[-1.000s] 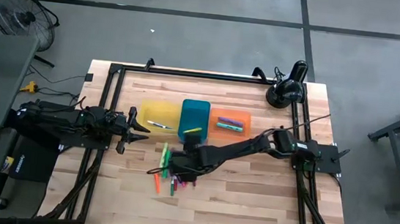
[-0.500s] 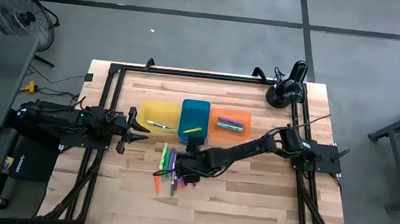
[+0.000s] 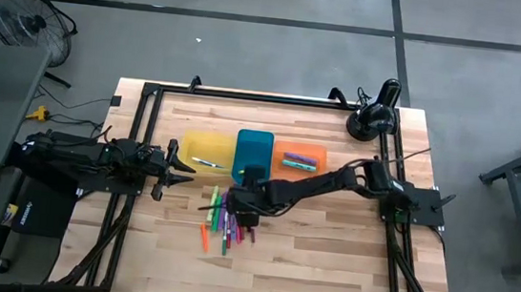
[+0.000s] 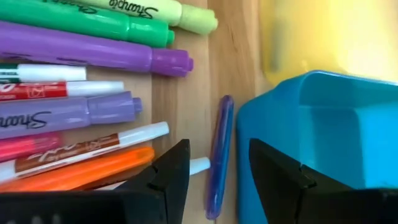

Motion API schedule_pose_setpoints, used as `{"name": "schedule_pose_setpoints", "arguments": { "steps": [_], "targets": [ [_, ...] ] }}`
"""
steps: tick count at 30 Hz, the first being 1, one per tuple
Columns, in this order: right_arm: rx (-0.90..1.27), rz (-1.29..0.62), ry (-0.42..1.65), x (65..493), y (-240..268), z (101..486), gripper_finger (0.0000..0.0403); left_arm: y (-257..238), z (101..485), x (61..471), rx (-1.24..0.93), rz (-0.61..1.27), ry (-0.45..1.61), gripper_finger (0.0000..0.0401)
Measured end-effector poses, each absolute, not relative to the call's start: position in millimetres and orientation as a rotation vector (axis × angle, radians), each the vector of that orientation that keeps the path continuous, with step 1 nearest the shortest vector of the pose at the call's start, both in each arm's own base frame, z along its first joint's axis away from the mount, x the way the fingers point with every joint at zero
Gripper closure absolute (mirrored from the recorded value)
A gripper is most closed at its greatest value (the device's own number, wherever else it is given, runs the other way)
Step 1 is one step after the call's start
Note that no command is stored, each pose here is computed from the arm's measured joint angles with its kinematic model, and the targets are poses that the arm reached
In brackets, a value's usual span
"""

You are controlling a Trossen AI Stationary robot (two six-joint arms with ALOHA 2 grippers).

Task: Pick & Place Markers
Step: Adjust the blue bin, then put the dark blue pen into the blue bin

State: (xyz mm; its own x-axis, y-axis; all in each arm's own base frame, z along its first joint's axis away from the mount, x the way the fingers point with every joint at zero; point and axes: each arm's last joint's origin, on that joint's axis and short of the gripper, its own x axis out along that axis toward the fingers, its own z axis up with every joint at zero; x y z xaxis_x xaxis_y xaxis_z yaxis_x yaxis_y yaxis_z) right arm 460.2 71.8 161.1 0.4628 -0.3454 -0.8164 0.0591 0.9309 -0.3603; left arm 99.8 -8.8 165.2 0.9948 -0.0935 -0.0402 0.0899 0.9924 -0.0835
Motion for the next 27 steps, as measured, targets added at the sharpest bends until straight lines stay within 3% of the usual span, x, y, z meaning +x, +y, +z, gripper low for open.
{"name": "schedule_pose_setpoints", "arguments": {
  "steps": [19, 27],
  "targets": [
    [-0.261, -0.252, 1.104, 465, 28, 160, 0.0249, -9, 165, 100, -0.082, -0.092, 0.044, 0.0297],
    [-0.26, -0.214, 1.109, 464, 39, 159, 0.0249, -9, 165, 100, -0.082, -0.092, 0.045, 0.0297]
  ]
}}
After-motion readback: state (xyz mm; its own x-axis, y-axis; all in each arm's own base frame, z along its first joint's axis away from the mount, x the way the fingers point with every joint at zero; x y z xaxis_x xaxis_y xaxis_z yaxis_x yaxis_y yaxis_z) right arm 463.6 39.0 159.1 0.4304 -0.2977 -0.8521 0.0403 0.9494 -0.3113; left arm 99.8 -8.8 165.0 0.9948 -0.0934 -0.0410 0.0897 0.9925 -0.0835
